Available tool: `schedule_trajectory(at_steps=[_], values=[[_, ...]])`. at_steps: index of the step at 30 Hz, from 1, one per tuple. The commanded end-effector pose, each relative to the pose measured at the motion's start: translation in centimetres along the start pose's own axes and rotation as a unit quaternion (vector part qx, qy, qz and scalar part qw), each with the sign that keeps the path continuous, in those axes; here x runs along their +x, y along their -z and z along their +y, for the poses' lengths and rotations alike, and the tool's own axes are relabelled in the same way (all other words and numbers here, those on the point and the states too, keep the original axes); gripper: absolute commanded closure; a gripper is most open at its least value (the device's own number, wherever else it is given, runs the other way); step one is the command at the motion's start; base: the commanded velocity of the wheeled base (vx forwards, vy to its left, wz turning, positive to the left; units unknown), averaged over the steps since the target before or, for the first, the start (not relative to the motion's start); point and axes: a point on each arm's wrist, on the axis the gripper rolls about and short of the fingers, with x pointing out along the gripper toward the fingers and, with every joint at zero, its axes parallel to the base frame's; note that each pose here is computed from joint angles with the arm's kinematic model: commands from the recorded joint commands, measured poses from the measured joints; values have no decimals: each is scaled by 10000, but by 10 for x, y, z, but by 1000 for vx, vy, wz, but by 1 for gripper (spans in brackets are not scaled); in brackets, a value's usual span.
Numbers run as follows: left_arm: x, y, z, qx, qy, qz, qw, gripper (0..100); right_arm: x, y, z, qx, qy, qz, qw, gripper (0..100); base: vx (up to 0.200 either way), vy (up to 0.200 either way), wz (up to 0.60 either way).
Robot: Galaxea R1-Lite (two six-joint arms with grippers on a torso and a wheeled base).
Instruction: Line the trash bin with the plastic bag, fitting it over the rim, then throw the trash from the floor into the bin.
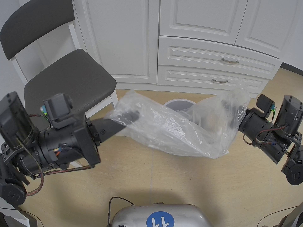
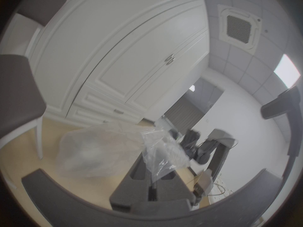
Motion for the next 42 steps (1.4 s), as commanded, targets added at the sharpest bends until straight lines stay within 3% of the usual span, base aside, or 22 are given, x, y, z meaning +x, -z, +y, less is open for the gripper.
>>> schedule_trajectory(at_steps=[1, 7, 9, 10, 12, 19, 25, 32, 36, 38, 39, 40, 42], values=[[7, -2, 20, -61, -595, 602, 9964, 100, -18, -25, 2, -112, -128, -259, 9995, 100, 0, 0, 0], [10, 6, 46, 382, -1391, 1007, 9844, 100, -22, -15, -2, -503, 0, 81, 9987, 100, 0, 0, 0], [10, 6, 46, 382, -1391, 1007, 9844, 100, -22, -15, -2, -503, 0, 81, 9987, 100, 0, 0, 0], [20, 16, 61, 760, -2122, 1026, 9688, 100, -24, -12, -2, -681, 75, 287, 9972, 100, 0, 0, 0], [22, 18, 63, 917, -2266, 1008, 9644, 100, -26, -11, -2, -700, 84, 364, 9968, 100, 0, 0, 0], [16, 31, 55, 1456, -2079, 1004, 9620, 100, -35, -13, 0, -738, 86, 570, 9956, 100, 0, 0, 0], [13, 36, 44, 1746, -1551, 572, 9707, 100, -35, -11, 0, -832, 114, 672, 9942, 100, 0, 0, 0], [14, 33, 41, 1747, -1517, 595, 9710, 100, -37, -14, 0, -856, 101, 636, 9942, 100, 0, 0, 0], [14, 22, 28, 1613, -1380, 696, 9747, 100, -39, -15, 3, -850, 45, 614, 9945, 100, 0, 0, 0], [12, 9, 16, 1159, -1402, 813, 9799, 100, -41, -15, 4, -848, 6, 618, 9945, 100, 0, 0, 0], [12, 9, 16, 1159, -1402, 813, 9799, 100, -41, -15, 4, -848, 6, 618, 9945, 100, 0, 0, 0], [12, -5, 8, 699, -1469, 933, 9823, 100, -42, -15, 4, -857, 22, 668, 9941, 100, 0, 0, 0], [5, -17, -2, 225, -1635, 1282, 9779, 100, -44, -16, 4, -868, 36, 735, 9935, 100, 0, 0, 0]])
